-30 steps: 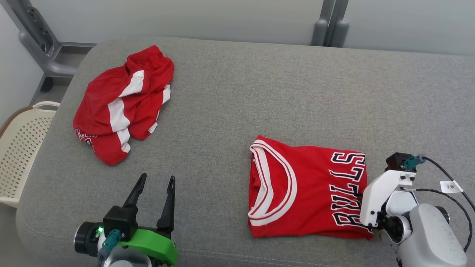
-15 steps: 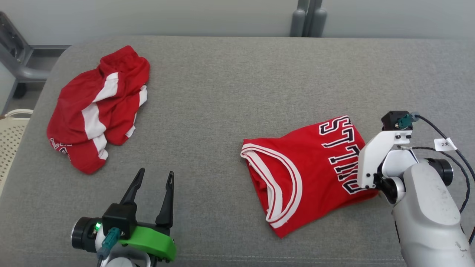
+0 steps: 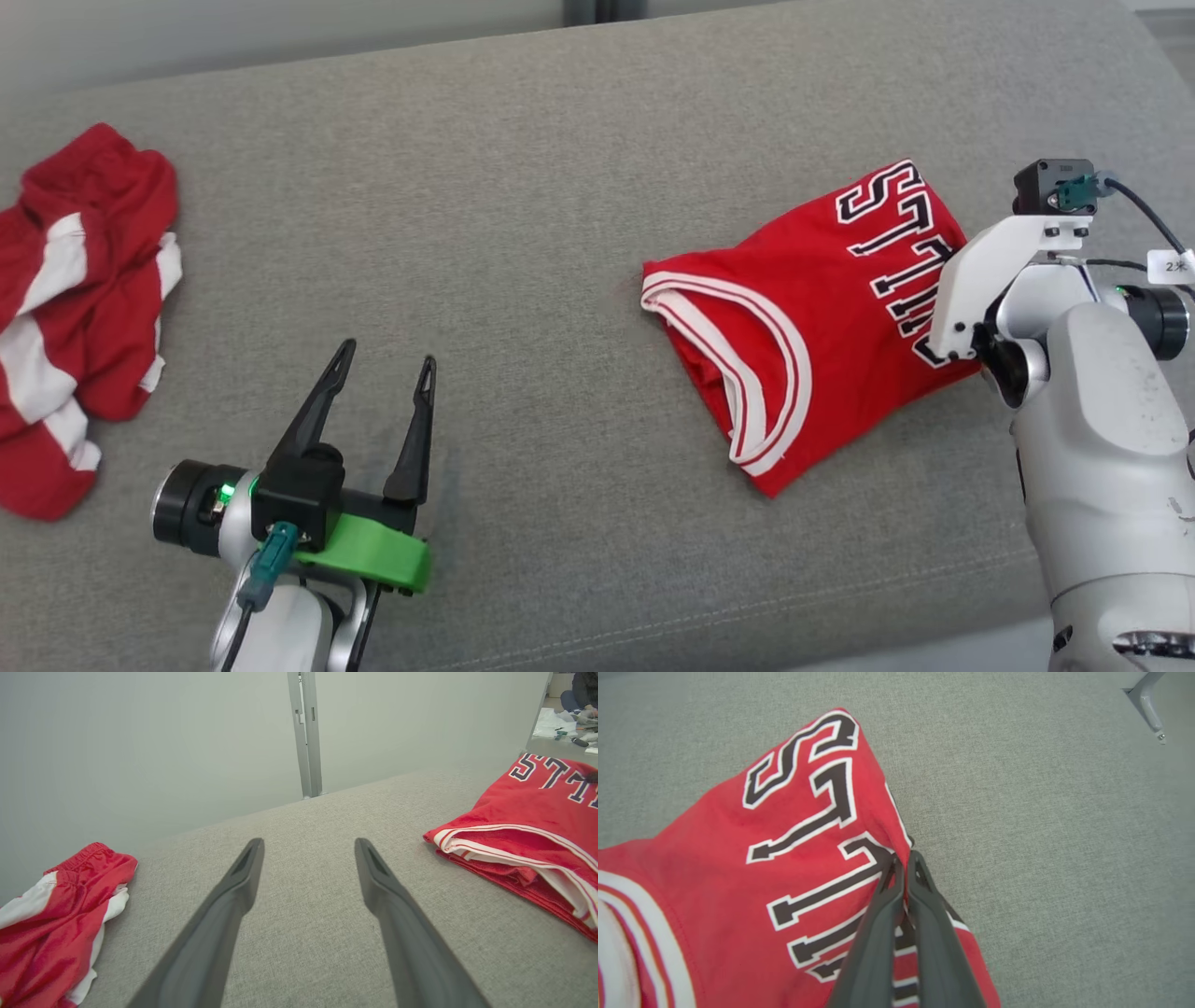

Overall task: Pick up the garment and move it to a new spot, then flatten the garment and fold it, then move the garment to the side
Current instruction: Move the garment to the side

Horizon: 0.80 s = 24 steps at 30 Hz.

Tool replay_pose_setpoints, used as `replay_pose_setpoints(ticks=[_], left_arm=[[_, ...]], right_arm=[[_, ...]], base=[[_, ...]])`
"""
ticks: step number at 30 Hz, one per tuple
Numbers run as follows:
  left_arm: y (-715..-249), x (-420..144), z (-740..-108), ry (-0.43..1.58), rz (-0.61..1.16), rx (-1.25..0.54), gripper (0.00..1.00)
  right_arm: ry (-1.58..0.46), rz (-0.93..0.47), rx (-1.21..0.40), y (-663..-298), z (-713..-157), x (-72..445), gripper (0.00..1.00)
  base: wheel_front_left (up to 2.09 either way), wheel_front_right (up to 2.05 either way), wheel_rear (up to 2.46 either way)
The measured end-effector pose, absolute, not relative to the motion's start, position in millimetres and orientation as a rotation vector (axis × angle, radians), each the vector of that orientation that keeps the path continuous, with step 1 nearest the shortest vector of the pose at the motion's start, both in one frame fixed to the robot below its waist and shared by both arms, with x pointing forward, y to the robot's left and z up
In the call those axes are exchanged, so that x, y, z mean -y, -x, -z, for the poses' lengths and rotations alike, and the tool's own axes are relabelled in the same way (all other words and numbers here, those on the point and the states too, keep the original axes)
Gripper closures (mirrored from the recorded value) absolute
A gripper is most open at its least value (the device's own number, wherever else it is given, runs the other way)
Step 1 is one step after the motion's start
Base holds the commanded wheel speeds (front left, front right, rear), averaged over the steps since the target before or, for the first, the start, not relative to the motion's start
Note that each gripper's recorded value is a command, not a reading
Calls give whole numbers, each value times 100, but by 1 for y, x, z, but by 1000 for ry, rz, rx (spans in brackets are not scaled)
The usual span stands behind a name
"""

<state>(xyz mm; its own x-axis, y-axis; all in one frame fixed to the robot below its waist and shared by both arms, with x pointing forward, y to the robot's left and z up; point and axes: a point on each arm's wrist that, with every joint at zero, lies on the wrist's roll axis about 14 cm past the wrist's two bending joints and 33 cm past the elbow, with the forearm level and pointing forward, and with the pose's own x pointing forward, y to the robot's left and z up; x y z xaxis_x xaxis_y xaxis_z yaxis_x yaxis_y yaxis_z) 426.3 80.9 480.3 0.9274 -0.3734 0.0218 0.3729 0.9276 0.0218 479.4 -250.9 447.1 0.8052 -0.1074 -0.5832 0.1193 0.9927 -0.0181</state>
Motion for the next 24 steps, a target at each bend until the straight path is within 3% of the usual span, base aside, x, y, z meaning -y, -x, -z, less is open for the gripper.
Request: replay_pose_setpoints(ticks=[14, 24], left_arm=[[-457, -18, -444, -19, 599, -21, 0], [-463, -13, -415, -39, 649, -89, 0]], right_arm=[[-53, 378, -573, -482, -433, 350, 100], [-65, 537, -525, -490, -435, 408, 100]], base=[[0, 0, 0], [0, 0, 0]])
